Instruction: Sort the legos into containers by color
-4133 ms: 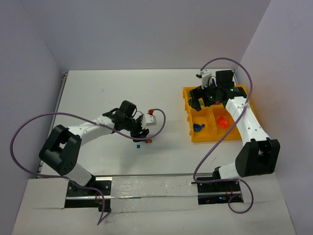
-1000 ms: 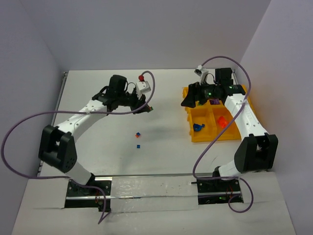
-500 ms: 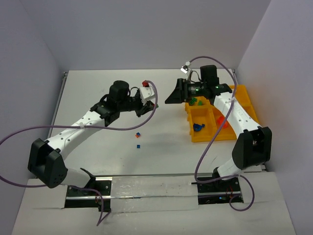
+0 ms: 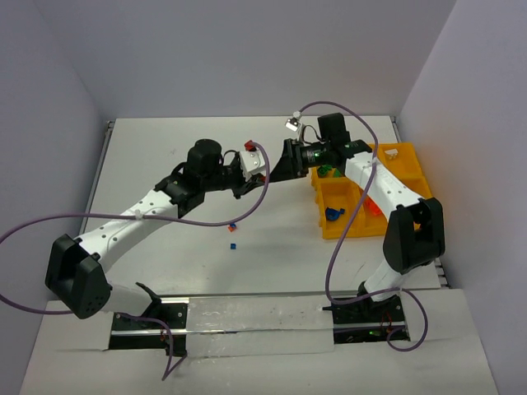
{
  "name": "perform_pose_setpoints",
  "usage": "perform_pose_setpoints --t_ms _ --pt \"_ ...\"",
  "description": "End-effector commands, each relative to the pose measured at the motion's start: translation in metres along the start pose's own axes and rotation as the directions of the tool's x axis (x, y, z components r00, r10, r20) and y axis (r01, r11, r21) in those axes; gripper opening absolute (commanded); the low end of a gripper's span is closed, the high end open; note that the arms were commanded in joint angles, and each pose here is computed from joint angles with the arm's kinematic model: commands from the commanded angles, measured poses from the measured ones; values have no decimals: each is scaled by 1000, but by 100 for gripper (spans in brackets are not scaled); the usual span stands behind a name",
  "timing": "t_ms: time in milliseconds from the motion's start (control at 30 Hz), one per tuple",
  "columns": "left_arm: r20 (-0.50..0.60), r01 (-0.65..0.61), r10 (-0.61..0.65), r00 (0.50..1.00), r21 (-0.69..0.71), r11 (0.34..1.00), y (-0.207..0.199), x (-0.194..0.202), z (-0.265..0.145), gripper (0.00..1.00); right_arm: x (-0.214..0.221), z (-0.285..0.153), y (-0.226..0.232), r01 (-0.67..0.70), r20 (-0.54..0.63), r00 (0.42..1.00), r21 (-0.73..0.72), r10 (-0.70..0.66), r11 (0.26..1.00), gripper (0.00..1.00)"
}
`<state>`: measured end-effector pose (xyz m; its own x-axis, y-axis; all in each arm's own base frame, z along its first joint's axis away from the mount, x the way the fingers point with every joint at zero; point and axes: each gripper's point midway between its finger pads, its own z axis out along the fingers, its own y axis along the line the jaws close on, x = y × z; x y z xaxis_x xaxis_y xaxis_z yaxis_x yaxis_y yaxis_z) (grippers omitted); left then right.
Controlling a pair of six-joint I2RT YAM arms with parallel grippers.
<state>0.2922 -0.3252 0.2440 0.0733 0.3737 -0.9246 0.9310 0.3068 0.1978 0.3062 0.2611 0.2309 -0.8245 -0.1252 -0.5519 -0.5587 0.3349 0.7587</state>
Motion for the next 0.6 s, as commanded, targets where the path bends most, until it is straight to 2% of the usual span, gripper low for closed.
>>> perform_pose_setpoints --t_ms 0,33,267,567 --pt "84 -62 64 994 -28 998 4 -29 -7 1 -22 -3 23 87 39 996 -69 -85 994 59" --pt "84 -67 69 994 -26 997 3 -29 -7 1 -22 -2 24 91 40 995 -78 -88 993 55" --pt "90 -77 79 993 -28 997 3 -30 -8 0 -21 0 36 88 28 996 -145 -85 985 44" --pt "94 -84 87 992 -34 996 3 -32 -9 0 -20 3 36 80 18 997 -165 -78 983 40"
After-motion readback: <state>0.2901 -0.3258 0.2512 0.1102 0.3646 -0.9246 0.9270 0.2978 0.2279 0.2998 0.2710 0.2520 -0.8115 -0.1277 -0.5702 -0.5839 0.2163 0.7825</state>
